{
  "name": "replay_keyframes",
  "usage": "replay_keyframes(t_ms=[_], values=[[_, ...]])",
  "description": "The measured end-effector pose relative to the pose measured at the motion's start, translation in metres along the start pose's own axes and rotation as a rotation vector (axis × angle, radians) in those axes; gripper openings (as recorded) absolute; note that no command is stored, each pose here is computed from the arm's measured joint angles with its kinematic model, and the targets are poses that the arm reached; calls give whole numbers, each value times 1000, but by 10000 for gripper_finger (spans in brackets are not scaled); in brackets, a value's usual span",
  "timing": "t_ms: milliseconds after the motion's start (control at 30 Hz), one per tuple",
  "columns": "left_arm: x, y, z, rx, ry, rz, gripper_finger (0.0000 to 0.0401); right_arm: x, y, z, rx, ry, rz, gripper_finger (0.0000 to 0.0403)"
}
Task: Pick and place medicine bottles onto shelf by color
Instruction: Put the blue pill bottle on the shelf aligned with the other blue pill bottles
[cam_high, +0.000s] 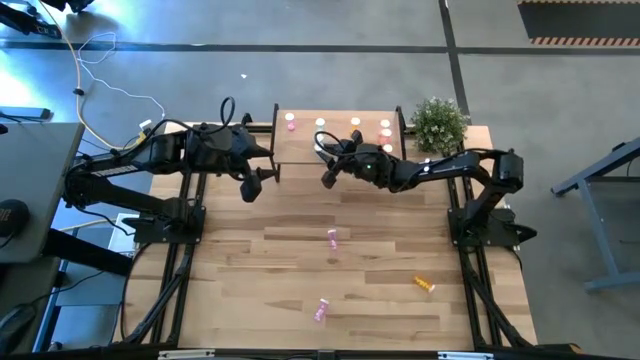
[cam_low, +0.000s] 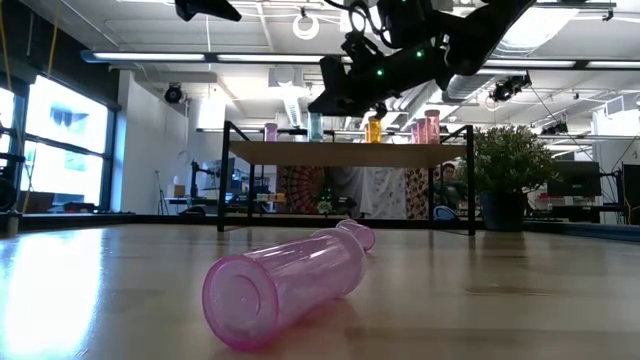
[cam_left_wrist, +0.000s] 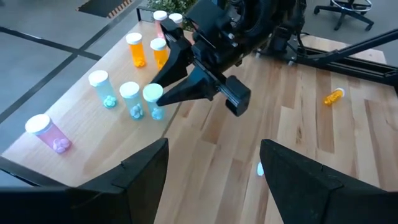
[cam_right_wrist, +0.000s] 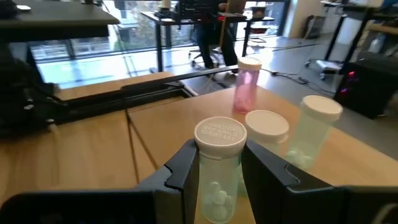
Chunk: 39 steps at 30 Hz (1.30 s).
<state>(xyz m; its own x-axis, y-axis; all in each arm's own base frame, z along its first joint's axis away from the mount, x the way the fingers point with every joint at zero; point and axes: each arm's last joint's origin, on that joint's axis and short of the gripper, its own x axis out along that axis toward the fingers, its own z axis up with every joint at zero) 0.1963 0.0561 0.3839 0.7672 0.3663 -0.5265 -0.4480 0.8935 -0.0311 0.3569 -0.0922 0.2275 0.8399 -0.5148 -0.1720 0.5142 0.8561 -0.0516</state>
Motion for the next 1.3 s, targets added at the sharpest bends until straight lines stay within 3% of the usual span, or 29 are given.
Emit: replay_keyframes(t_ms=[467,1300], values=[[0,0,0,0,-1,7,245,1,-1,-2,25,23,56,97],[0,0,0,-9,-2,11,245,2,-5,-3,43,32,35,97]])
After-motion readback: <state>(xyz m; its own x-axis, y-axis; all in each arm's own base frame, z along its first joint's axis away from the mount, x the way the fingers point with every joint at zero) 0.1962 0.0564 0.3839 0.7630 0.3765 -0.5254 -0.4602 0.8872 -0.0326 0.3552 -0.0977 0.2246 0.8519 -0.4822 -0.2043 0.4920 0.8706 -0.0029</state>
